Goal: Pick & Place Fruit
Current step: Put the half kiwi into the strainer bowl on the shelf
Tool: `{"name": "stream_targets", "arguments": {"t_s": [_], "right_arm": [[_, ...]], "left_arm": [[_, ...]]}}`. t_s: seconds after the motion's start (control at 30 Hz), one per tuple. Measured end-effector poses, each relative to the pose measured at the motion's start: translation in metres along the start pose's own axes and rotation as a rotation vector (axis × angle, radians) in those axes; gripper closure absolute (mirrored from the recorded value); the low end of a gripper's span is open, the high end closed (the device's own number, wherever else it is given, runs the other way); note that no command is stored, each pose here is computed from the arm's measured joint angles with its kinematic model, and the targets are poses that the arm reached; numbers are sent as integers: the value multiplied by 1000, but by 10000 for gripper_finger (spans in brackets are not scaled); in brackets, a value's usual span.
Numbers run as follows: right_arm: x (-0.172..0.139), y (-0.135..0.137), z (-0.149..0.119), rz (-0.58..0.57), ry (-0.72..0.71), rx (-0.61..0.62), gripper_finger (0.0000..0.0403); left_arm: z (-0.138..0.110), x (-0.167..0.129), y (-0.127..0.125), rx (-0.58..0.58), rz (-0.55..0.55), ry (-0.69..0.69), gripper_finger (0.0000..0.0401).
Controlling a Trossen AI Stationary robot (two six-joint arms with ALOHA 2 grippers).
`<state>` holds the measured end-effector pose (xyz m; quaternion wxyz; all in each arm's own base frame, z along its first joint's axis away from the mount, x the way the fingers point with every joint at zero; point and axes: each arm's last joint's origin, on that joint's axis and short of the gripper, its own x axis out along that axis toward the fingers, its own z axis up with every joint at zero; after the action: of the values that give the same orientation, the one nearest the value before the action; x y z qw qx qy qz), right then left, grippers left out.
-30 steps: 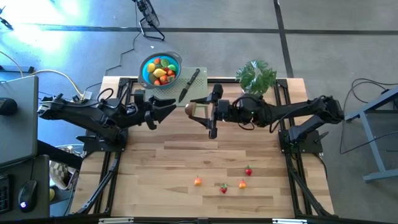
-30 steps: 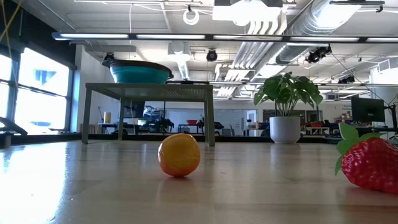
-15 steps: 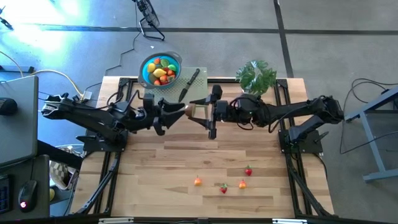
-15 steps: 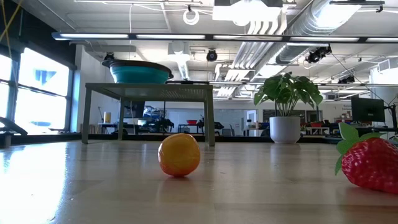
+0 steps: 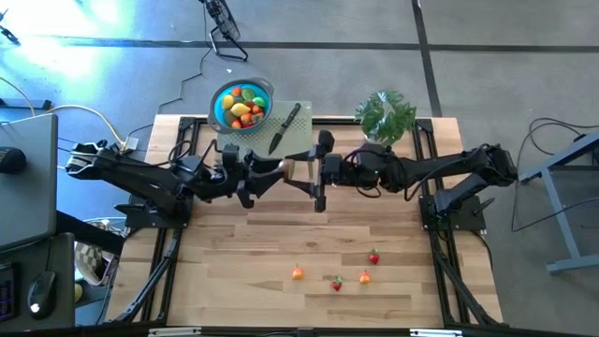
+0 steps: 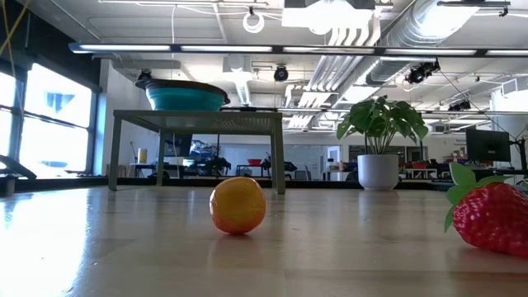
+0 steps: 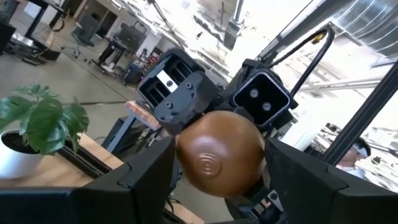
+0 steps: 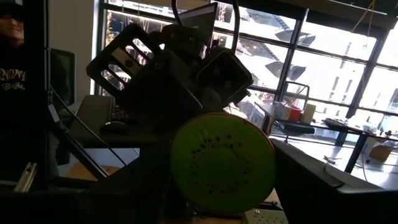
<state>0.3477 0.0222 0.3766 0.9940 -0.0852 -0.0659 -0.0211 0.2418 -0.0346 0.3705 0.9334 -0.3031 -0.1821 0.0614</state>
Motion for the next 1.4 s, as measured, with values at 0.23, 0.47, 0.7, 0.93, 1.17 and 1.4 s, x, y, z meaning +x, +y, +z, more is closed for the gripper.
{"name": "stream_targets", "arguments": {"t_s": [0.23, 0.47, 0.7, 0.93, 1.17, 1.4], "right_arm": [[0, 0, -1, -2, 4, 0, 169], [-1, -2, -1, -21, 20, 0, 169], [-1, -4, -2, -30, 31, -2, 169], [0, -12, -4, -10, 32, 41, 169], [0, -12, -5, -2, 36, 47, 169], [1, -12, -5, -4, 38, 48, 169]], "left_arm": [[-2, 5, 6, -3, -7, 8, 159], [2, 13, 16, -53, -61, 23, 159], [3, 14, 17, -30, -120, 54, 159], [3, 14, 15, -1, -164, 56, 159], [1, 16, 16, 2, -169, 63, 159], [1, 16, 16, 2, -165, 60, 154]]}}
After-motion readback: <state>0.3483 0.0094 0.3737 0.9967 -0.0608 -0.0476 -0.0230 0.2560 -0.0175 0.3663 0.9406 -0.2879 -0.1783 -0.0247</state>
